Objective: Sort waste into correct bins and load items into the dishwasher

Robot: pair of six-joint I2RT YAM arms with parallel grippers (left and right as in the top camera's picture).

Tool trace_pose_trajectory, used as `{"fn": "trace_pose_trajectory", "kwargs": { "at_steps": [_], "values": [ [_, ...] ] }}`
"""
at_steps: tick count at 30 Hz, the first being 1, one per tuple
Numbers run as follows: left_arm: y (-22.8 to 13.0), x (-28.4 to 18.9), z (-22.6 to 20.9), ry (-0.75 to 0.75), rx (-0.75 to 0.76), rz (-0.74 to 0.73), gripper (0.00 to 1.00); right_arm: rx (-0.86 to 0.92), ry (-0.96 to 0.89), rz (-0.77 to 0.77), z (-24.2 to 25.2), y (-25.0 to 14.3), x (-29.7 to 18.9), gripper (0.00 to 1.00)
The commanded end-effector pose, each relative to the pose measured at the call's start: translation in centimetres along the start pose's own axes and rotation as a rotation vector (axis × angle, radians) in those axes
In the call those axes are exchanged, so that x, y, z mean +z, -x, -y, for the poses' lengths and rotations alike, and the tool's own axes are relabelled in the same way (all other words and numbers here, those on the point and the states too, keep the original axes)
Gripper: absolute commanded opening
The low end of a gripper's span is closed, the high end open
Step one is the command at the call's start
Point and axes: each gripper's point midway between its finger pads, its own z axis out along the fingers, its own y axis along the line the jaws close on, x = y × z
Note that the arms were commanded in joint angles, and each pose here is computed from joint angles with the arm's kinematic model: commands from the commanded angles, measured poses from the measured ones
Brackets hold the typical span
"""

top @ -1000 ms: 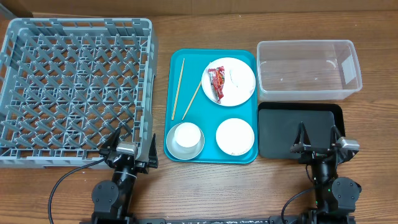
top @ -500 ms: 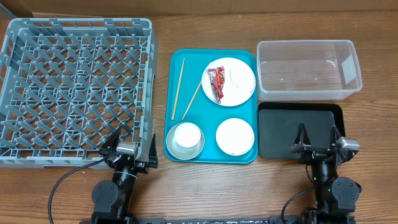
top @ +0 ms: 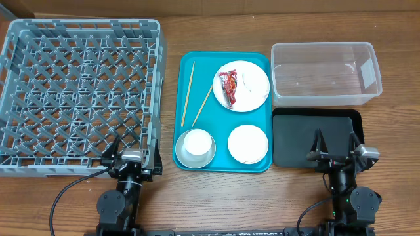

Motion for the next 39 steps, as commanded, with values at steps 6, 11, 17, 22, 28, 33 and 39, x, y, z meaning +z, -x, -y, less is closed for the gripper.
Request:
{"fn": "trace_pose_trajectory", "kwargs": {
  "at_steps": [6,11,17,22,28,33,39],
  "values": [
    [0.7,-0.5,4.0,-0.230,-0.022,0.039,1.00,0.049,0.047,0.011,-0.7,0.1,0.0,1.00],
    [4.8,-1.0,4.0,-0.244,-0.024,0.199,1.00,0.085,0.216,0.058,-4.0,2.5,-0.7,1.00],
    [11.2,-3.0,3.1,-0.240,-0.132,0.319,1.00,0.056,0.265,0.192,-6.5,11.0,-3.2,1.00],
    [16.7,-4.3,2.4,-0.241,-0.137,0.272,1.00,0.060,0.284,0.148,-8.8,17.7,-4.5,1.00],
    [20.9,-3.3,2.1,-0.254,-0.165,0.037,1.00,0.109,0.280,-0.123,-11.2,21.9,-3.7,1.00],
    [21.9,-1.7,2.5,-0.290,-0.196,-0.230,1.00,0.164,0.205,-0.360,-11.3,22.7,-2.6,1.00],
    [21.0,0.9,3.0,-0.311,-0.226,-0.441,1.00,0.198,0.216,-0.463,-11.7,22.2,-0.3,1.00]
  ]
}}
